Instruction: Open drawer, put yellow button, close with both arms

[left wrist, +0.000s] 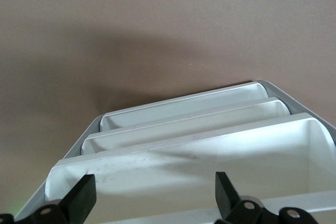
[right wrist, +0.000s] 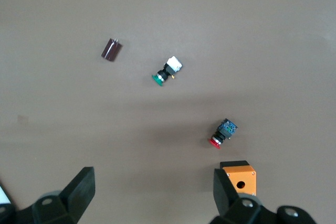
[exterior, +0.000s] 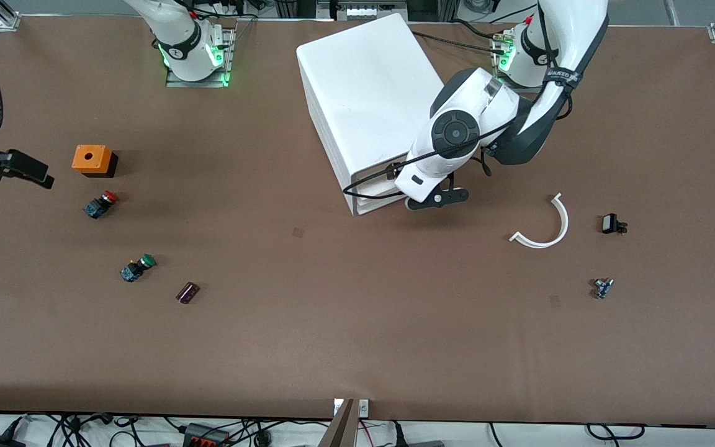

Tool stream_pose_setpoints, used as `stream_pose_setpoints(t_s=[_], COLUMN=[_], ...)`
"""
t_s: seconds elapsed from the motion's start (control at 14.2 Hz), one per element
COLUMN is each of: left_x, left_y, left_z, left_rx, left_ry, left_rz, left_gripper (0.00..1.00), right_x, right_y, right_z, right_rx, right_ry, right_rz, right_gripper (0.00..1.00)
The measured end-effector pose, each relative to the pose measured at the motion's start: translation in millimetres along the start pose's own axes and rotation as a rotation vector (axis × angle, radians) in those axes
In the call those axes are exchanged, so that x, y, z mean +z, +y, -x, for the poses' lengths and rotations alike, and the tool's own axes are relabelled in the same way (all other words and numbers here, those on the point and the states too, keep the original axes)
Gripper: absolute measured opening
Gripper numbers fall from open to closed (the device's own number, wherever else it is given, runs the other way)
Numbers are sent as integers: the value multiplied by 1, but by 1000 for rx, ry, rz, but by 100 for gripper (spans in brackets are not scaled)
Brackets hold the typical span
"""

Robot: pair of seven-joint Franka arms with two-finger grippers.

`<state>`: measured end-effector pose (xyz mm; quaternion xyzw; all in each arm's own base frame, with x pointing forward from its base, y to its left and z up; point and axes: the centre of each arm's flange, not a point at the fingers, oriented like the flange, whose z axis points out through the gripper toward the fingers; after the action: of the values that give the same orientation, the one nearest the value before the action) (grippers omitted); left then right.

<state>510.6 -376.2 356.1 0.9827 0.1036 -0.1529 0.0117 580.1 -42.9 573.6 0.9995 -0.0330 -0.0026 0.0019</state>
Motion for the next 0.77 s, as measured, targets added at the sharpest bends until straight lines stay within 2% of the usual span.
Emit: stream_pose_setpoints(t_s=[0.21, 0.35, 0.56, 0.77], left_x=[-6, -29, -87, -123], left_y=[-2, -15, -65, -123], left_z=[-3, -18, -58, -95], left_rx=[-5, -19, 13, 68], left_ry=[6, 50, 153, 183], left_rz=[6, 4, -43, -50], left_gripper=[100, 100, 100, 100], right_x=[2, 3, 3, 3], right_y=[0, -2, -3, -3], right_z=[11, 12, 12, 12], right_rx=[-6, -8, -15, -16], right_ry=[-5, -5, -6, -6], right_rz=[-1, -1, -1, -1], right_gripper=[100, 100, 100, 100])
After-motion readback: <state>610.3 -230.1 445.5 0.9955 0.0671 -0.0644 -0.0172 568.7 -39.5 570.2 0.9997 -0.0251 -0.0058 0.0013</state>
